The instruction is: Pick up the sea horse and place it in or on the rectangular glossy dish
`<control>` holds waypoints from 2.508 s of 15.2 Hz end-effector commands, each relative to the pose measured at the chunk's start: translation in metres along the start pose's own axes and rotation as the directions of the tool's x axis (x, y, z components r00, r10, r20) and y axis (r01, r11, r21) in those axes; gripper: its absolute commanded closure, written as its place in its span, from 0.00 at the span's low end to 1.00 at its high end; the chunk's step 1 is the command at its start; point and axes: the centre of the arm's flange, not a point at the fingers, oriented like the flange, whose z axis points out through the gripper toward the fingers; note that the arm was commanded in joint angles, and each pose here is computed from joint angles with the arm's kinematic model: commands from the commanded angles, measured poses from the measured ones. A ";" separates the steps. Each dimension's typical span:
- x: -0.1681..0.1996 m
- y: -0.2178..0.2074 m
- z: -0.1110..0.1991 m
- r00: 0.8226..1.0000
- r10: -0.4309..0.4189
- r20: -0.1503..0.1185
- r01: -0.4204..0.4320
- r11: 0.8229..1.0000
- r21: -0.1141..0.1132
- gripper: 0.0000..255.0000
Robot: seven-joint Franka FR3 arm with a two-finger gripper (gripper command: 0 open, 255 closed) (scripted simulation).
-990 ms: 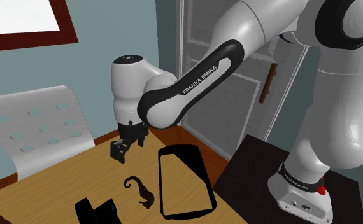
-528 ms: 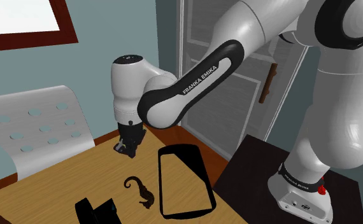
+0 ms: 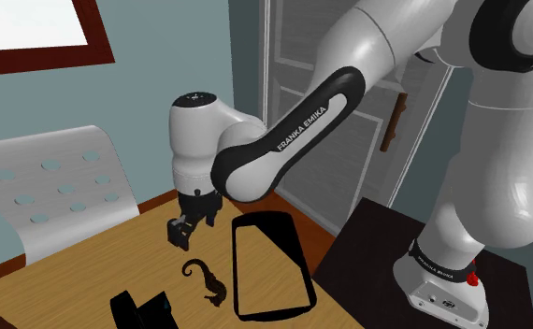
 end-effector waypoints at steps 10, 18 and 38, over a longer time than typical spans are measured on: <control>-0.079 -0.036 0.070 0.999 0.040 0.027 -0.041 0.999 0.024 0.00; -0.079 -0.037 0.099 0.999 0.040 0.027 -0.041 0.999 0.024 0.00; -0.077 -0.038 0.073 0.999 0.040 0.027 -0.041 0.999 0.024 1.00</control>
